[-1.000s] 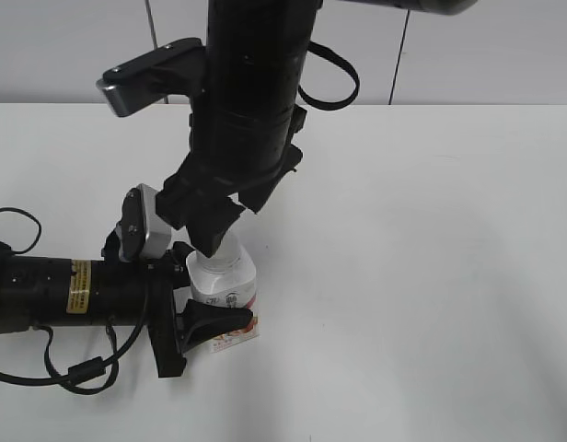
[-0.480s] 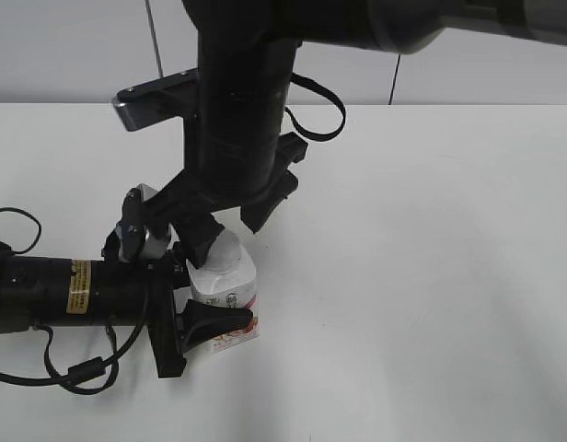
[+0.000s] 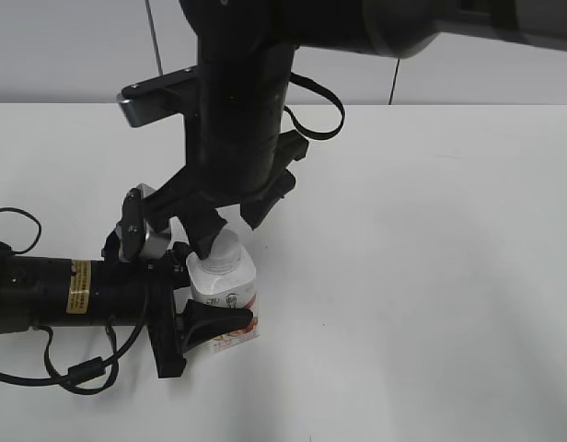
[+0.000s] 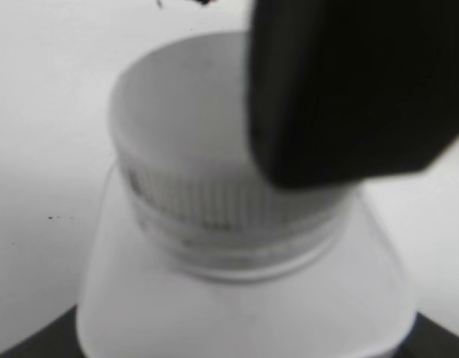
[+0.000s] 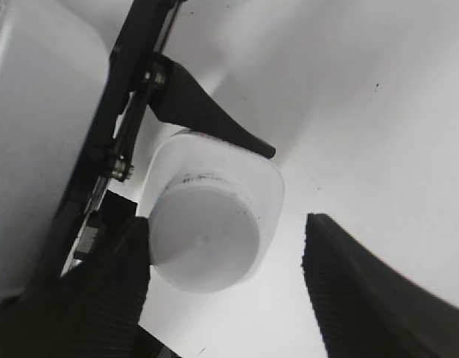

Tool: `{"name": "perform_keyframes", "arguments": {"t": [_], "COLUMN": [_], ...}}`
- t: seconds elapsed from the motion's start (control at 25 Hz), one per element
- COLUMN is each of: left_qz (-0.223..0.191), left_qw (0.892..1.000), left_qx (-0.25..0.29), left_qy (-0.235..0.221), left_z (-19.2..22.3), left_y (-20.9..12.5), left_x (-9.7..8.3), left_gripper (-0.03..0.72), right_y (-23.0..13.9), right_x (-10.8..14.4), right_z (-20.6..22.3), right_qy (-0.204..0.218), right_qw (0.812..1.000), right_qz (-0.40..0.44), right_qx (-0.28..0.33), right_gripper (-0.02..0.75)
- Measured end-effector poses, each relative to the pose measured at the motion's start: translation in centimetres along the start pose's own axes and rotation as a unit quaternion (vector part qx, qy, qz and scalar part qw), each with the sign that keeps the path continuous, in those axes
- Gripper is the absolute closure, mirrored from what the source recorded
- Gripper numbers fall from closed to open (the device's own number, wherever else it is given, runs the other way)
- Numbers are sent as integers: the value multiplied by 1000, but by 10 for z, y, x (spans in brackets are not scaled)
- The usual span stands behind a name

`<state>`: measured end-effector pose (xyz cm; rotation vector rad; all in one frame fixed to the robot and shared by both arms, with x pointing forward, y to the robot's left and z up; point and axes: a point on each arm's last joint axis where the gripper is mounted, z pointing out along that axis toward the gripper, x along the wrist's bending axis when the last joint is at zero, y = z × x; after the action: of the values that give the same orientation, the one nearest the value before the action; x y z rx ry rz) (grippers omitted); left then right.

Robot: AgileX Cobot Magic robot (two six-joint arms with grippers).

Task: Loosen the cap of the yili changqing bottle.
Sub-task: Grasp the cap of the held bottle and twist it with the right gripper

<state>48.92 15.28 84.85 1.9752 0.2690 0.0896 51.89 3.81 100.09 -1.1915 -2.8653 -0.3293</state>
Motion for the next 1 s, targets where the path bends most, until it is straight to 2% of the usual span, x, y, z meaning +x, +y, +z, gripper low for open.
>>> {"name": "perform_keyframes", "arguments": {"t": [0.32,1.0], "left_qz": [0,0], "left_qw": [1000,1000], "left_qx": [0,0], "left_qy": [0,0], "left_z": [0,0], "left_y": [0,0], "left_x": [0,0], "left_gripper": [274,274], "right_y": [0,1], "right_x": [2,1], "right_z": [7,15], "right_qy": [14,9], "right_qw": [1000,1000], "right_qz": [9,8], "right_qx": [7,15], "right_gripper": [232,246]}}
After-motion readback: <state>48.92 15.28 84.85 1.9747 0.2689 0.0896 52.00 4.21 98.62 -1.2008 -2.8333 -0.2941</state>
